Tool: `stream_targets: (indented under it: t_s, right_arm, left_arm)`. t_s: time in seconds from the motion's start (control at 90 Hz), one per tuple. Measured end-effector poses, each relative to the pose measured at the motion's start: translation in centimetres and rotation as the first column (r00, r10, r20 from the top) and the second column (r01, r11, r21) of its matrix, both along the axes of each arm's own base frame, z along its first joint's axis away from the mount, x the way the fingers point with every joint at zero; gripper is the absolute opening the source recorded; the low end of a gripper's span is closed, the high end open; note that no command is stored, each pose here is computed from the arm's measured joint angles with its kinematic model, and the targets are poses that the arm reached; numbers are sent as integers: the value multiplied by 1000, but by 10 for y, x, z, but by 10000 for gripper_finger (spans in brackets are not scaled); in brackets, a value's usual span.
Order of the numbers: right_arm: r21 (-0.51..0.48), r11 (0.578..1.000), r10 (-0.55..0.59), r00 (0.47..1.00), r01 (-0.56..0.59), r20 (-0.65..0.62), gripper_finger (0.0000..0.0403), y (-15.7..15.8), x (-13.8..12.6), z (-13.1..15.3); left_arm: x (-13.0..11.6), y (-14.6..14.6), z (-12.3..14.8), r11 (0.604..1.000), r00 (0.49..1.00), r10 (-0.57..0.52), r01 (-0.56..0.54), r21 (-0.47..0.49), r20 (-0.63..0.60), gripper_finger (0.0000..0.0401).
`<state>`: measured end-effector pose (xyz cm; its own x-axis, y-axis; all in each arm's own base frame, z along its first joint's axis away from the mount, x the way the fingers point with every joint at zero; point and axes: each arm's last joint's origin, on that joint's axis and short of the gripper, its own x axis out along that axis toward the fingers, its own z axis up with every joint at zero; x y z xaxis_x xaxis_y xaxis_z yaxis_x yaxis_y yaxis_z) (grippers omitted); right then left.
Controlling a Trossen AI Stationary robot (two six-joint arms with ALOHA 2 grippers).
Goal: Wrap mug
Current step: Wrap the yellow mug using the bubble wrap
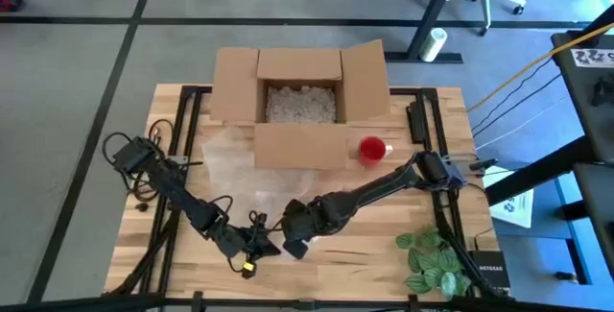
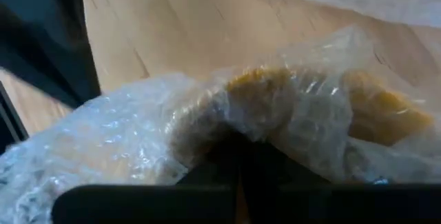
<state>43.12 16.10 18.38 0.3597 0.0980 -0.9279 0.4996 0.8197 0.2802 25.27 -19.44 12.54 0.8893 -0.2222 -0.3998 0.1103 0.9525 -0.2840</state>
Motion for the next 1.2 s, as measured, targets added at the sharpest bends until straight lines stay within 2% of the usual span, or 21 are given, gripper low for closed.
stream_targets:
  t_s: [0.267, 0.411, 0.889, 1.2]
  right_arm:
    - [7, 1000, 0, 1000, 0, 28, 0, 1, 3, 0]
    - [6, 1000, -1, 999, 1, 35, 0, 1, 3, 0]
    - [55, 998, 17, 997, -21, 77, 0, 6, 8, 5]
    - [38, 999, 22, 1000, -22, 5, 0, 6, 5, 39]
  left_arm:
    - [7, 2, 14, 990, 976, 69, -93, 110, 205, 0]
    - [10, 6, 18, 975, 958, 130, -170, 141, 256, 0]
    - [20, 20, 16, 967, 955, 194, -225, 118, 225, 0]
    - [20, 22, 13, 963, 955, 217, -243, 117, 201, 0]
